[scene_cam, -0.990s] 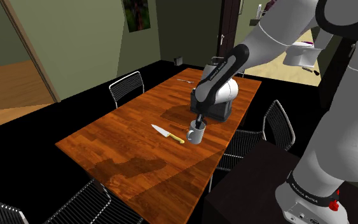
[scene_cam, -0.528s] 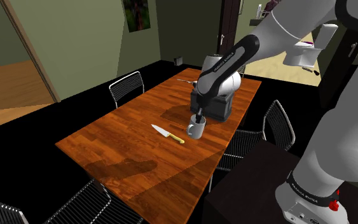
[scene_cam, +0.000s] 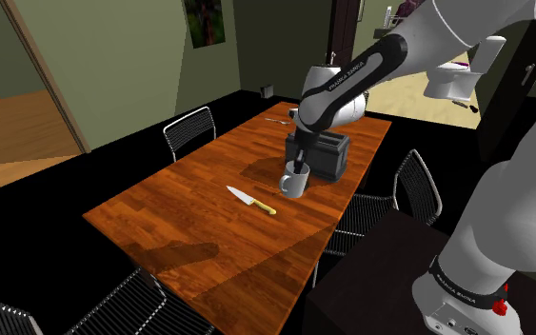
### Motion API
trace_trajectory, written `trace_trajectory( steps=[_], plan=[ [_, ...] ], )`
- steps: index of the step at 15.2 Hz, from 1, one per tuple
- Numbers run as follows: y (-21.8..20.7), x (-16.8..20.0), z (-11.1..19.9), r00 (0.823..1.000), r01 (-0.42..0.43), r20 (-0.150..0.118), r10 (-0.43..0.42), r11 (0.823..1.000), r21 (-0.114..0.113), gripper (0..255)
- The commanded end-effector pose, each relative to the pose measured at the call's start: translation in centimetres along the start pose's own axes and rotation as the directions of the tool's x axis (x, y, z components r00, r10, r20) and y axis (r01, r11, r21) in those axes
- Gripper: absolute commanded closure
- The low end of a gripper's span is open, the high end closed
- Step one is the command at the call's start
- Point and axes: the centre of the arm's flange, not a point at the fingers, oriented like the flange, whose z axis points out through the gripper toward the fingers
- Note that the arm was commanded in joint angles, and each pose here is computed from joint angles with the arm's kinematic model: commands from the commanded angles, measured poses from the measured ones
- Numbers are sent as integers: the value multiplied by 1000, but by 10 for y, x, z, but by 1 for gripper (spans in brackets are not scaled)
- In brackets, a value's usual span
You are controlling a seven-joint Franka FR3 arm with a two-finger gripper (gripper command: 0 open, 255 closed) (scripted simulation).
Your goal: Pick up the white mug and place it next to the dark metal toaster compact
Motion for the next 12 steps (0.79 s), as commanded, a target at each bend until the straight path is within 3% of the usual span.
trace_trajectory(
  steps=[1, 9, 12],
  plan=[
    [-1, 2, -9, 1000, 0, 1, 0, 1000, 0, 255],
    [-2, 9, -46, 1000, 0, 1, 0, 1000, 0, 255],
    [33, -10, -51, 1000, 0, 1, 0, 1000, 0, 255]
  ],
)
